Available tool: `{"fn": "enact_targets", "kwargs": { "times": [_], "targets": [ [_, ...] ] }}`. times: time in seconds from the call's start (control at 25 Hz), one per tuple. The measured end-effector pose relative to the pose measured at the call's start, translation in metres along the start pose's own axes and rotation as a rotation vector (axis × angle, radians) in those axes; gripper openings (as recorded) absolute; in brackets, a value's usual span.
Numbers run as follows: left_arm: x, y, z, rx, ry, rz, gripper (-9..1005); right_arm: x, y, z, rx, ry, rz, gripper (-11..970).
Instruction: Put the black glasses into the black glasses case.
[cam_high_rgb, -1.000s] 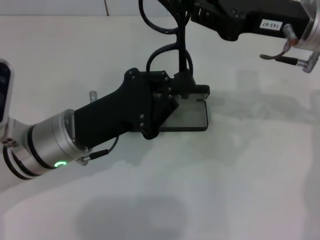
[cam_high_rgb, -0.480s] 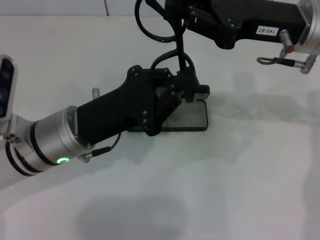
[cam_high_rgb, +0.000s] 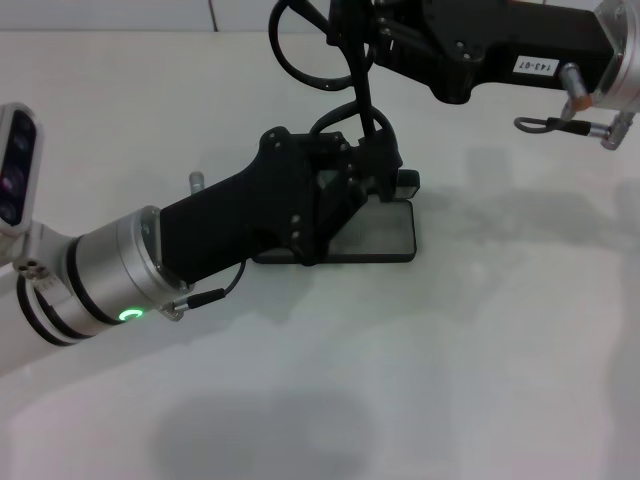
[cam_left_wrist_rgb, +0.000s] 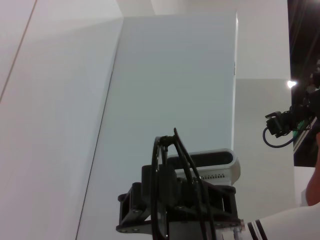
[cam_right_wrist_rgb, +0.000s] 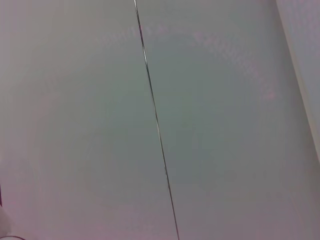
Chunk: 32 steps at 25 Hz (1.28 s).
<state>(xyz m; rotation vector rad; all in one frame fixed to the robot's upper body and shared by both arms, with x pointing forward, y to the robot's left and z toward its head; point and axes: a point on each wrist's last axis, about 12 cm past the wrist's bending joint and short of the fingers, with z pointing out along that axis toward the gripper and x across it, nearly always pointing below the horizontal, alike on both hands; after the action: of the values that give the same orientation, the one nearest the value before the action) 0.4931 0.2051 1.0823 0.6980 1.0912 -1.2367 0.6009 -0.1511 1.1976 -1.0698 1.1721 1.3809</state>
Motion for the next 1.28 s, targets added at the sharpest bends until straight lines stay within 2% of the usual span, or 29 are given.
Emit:
{"fn": "enact_targets", "kwargs": {
  "times": [0.52, 0.72, 0.92, 1.08, 1.24, 1.28],
  "targets": [
    [-0.010, -0.009, -0.006, 0.068, -0.075, 0.006, 19, 0.002, -0.002, -0.011, 0.051, 0.002, -0.016, 26],
    [-0.013, -0.013, -0.016, 0.067, -0.095, 0.001, 20, 0.004, -0.003, -0.016, 0.072, 0.066, -0.085, 26],
    [-0.016, -0.018, -0.034, 0.025, -0.091, 0.004, 20, 0.012, -0.007, -0.011, 0.031, 0.294, -0.225, 26],
    [-0.016, -0.023, -0.050, -0.032, -0.094, 0.001, 19, 0.022, -0.014, 0.008, -0.002, 0.500, -0.331, 27],
    [-0.012, -0.027, -0.059, -0.084, -0.085, -0.003, 20, 0.031, -0.019, 0.034, -0.043, 0.649, -0.420, 27],
    [-0.011, -0.028, -0.061, -0.092, -0.081, -0.005, 20, 0.031, -0.019, 0.034, -0.043, 0.649, -0.420, 27]
  ]
}}
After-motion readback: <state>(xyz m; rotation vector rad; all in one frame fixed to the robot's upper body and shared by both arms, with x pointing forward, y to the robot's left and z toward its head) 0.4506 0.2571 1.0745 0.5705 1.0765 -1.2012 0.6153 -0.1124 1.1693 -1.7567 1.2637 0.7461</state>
